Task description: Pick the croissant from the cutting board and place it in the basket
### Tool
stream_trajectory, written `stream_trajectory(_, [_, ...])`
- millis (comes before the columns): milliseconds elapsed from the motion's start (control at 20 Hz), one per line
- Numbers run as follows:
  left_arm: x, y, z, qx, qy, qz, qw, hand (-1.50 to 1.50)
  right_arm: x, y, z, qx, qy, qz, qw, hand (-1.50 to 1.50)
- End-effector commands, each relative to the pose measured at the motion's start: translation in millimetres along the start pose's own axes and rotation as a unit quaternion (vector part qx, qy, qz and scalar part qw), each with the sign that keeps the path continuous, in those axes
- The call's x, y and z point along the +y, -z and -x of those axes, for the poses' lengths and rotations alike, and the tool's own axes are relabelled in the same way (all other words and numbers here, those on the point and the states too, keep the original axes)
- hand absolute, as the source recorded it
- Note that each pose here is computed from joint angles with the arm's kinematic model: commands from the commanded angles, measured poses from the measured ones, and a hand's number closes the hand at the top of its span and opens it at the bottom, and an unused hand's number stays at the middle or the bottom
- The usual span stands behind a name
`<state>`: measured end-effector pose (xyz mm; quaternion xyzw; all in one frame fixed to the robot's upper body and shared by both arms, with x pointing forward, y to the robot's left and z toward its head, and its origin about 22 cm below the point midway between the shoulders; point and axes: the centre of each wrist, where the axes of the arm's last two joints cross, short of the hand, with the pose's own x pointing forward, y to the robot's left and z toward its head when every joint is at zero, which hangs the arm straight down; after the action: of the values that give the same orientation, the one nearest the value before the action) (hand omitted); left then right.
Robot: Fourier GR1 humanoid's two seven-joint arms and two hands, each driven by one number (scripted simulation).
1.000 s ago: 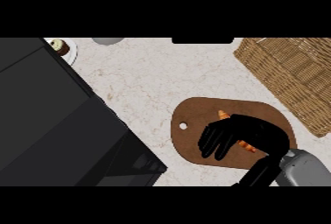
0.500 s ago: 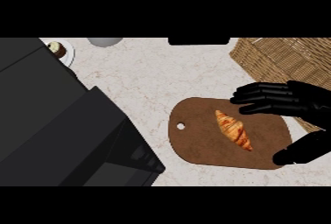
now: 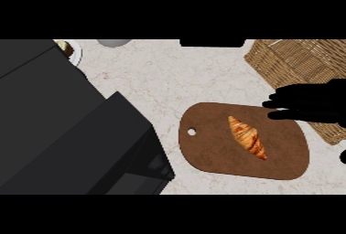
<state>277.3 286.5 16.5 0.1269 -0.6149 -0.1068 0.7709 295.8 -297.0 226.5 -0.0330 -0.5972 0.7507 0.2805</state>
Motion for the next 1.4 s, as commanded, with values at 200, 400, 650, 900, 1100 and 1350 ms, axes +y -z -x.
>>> stream_trajectory(200, [17, 10, 1, -0.013, -0.011, -0.001, 0.9999, 0.00, -13, 8, 5, -0.017, 0.016, -0.068, 0.997, -1.50])
stream_trajectory(400, [-11, 12, -25, -0.012, -0.009, -0.005, 0.9999, 0.00, 11, -4, 21, -0.014, 0.030, -0.036, 0.999, -1.50])
stream_trajectory(650, [-15, 17, -22, -0.015, -0.014, 0.003, 0.9998, 0.00, 29, 2, 24, -0.011, 0.017, -0.002, 1.000, -1.50])
stream_trajectory(900, [-9, 19, -21, -0.018, -0.008, 0.004, 0.9998, 0.00, 54, 20, 47, -0.002, 0.024, -0.004, 1.000, -1.50])
stream_trajectory(1100, [-9, 16, -26, -0.013, -0.014, -0.010, 0.9998, 0.00, 62, 30, 47, -0.001, 0.031, -0.009, 0.999, -1.50])
stream_trajectory(1350, [-12, 17, -21, -0.007, -0.004, -0.004, 1.0000, 0.00, 84, 51, 53, -0.004, 0.029, -0.032, 0.999, -1.50])
